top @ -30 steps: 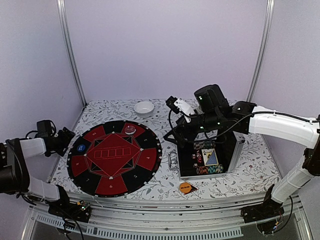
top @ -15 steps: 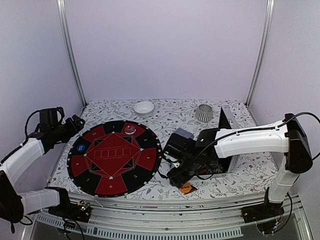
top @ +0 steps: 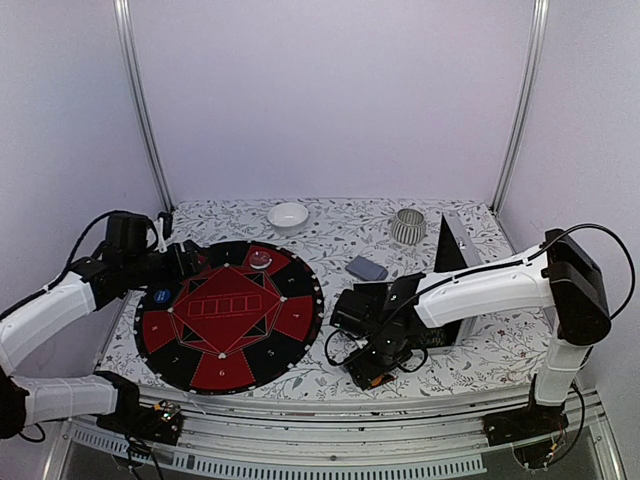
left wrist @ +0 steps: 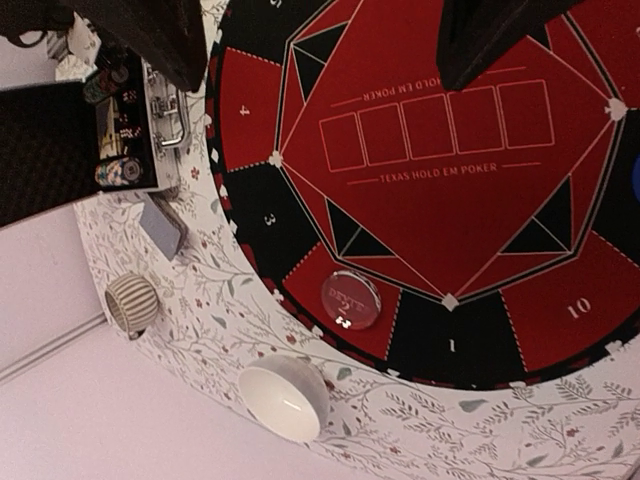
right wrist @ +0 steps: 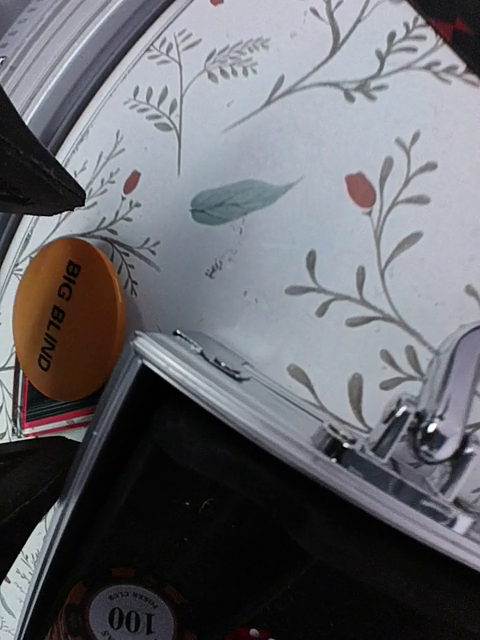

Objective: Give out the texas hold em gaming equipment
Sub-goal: Pick up the big blind button from the center of the board.

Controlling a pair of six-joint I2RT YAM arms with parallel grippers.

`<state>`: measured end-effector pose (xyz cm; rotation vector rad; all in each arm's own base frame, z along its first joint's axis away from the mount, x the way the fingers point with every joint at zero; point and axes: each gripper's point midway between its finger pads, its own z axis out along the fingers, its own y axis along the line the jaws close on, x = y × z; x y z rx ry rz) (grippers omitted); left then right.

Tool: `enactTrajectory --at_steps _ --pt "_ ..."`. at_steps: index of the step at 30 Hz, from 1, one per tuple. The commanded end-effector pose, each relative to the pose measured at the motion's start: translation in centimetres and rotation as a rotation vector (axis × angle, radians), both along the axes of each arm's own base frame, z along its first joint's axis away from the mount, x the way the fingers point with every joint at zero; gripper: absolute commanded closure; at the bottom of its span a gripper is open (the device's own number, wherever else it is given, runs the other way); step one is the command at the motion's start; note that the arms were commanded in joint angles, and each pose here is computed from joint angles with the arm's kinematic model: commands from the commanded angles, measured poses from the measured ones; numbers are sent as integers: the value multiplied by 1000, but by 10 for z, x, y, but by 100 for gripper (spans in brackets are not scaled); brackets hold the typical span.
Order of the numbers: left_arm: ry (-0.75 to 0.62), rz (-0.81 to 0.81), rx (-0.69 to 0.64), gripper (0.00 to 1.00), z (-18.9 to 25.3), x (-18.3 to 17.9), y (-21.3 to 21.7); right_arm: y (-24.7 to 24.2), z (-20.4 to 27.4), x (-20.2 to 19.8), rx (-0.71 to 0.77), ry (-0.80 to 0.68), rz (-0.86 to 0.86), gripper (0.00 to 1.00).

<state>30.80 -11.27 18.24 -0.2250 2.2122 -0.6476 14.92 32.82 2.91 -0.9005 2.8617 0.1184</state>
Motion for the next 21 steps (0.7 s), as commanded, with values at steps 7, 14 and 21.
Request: enactTrajectory --at_steps 7,14,21 --pt "61 -108 15 19 -13 2 -37 -20 -26 2 -127 -18 -12 25" --pt "60 -117 33 19 -13 5 -39 -17 -23 8 -151 -53 -12 35" --pt "57 -118 40 19 -14 4 -39 -11 -13 13 -127 -75 -7 47"
